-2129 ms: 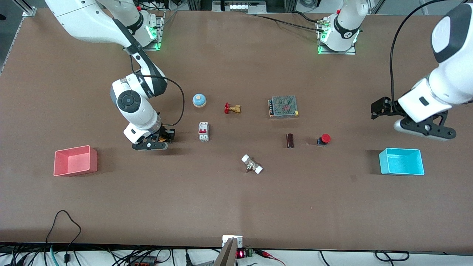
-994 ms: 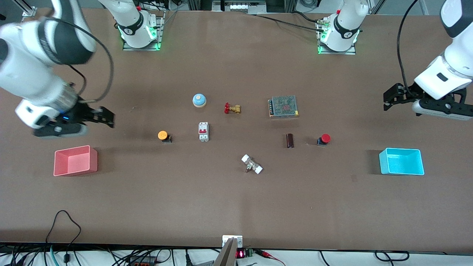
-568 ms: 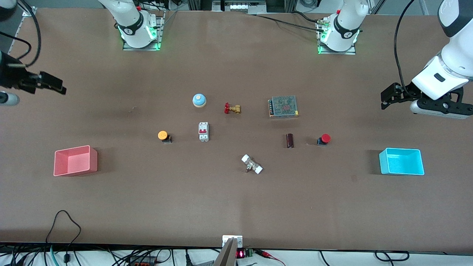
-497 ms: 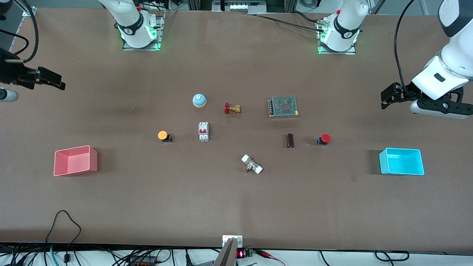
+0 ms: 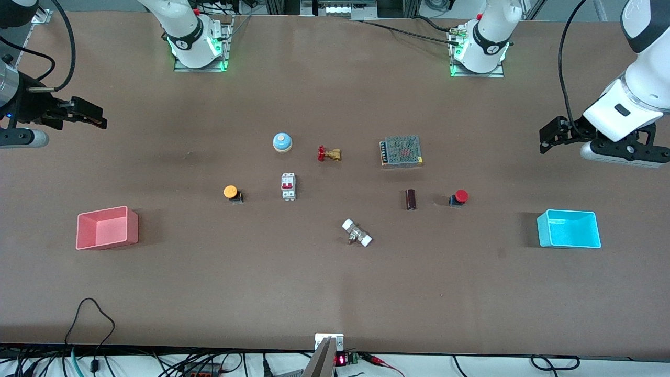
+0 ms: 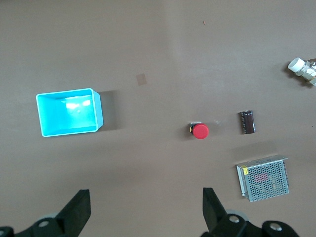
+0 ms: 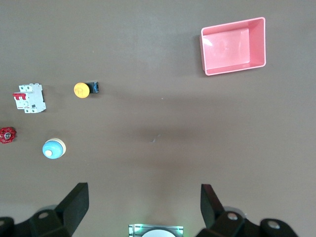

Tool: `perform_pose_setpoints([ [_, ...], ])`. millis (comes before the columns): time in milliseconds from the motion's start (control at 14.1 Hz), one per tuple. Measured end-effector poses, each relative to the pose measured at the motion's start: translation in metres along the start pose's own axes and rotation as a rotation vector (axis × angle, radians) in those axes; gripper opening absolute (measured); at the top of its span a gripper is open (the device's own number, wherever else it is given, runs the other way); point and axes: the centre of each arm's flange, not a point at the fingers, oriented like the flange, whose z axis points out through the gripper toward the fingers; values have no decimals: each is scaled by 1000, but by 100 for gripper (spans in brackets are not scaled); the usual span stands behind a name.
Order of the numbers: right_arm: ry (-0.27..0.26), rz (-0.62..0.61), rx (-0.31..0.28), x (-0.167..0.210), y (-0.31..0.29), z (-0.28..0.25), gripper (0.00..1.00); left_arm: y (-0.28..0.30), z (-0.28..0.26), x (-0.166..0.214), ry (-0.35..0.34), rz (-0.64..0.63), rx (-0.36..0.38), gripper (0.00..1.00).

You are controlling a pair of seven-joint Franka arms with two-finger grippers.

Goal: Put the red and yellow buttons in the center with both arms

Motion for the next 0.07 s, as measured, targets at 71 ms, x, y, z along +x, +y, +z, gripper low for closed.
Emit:
perform_pose_setpoints([
  [71,-1,0,0,0,0,0,100,0,0,0,0,-1,0,100],
])
